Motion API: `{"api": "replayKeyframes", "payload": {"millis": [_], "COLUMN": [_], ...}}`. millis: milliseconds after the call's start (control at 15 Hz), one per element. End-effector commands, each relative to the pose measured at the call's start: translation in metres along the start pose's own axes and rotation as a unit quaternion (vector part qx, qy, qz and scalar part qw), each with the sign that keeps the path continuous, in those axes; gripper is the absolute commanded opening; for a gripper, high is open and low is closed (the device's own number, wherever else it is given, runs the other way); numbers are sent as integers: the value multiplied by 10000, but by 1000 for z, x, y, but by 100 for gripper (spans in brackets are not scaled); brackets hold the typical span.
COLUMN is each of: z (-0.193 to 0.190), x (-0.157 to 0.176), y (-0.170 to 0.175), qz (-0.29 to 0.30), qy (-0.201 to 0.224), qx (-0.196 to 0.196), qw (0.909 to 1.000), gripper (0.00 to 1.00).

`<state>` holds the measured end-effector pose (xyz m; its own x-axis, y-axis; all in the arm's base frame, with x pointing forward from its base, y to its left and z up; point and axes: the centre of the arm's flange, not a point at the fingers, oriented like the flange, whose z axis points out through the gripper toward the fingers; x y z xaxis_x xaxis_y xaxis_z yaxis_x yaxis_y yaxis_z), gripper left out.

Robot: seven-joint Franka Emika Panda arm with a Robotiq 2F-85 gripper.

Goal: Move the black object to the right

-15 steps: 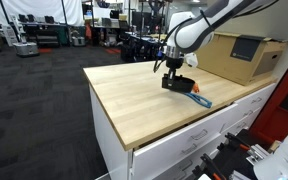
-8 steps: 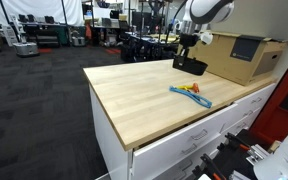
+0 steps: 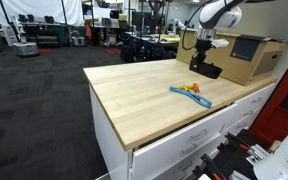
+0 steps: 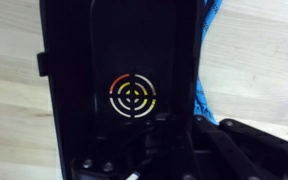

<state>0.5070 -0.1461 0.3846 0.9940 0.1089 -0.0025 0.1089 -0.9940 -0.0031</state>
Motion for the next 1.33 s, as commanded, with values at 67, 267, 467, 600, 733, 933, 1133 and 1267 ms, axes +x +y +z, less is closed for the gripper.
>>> {"api": "replayKeyframes", "payload": {"millis": [67, 267, 467, 600, 733, 933, 1133, 1267], "z": [31, 56, 81, 92, 100, 107, 109, 109], "x": [17, 20, 22, 21, 20, 21, 24, 26], "y": [60, 90, 118, 137, 152, 164, 167, 166], "qz": [885, 1436, 1950, 2272, 2582, 2937, 3229, 3316], "qy": [-38, -10, -94, -130, -185, -213, -251, -321], "qx": [410, 731, 952, 953, 843, 699, 459, 387], "qw": [9952, 9869, 9761, 9691, 9622, 9531, 9450, 9421], "gripper": [1, 1, 1, 1, 1, 1, 1, 29]}}
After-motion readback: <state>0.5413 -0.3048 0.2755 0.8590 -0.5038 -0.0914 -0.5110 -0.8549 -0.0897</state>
